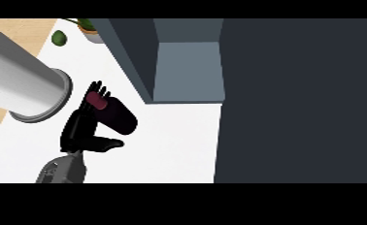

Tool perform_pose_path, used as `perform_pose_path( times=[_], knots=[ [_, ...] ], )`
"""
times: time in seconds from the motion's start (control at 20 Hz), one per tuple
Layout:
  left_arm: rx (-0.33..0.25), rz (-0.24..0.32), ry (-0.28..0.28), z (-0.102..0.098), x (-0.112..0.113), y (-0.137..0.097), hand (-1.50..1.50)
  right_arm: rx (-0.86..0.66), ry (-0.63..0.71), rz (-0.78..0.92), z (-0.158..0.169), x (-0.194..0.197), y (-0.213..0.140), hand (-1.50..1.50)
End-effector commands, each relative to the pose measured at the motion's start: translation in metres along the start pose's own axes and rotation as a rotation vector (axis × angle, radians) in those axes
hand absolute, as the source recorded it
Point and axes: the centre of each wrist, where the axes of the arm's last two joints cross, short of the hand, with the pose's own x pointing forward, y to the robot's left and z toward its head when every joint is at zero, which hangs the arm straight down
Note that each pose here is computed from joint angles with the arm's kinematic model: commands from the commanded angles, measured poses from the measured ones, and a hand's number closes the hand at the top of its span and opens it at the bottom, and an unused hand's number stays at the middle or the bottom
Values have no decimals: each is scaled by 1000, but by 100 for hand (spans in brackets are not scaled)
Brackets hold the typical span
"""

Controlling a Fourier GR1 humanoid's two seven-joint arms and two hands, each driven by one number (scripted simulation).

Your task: Pick up the wine, place it into the cabinet and close the cabinet

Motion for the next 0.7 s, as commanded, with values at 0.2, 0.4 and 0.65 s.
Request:
perform_pose_path(
  times=[0.2,0.4,0.65],
  knots=[
    [-3,-2,21,12,-26,-7,-150,53,-36,-24,26,39,2,-150],
    [-2,25,20,-10,-16,11,-150,38,-63,-21,32,31,6,-150],
    [-5,52,21,-3,-32,3,-150,37,-68,-25,27,28,-4,-150]
  ],
)
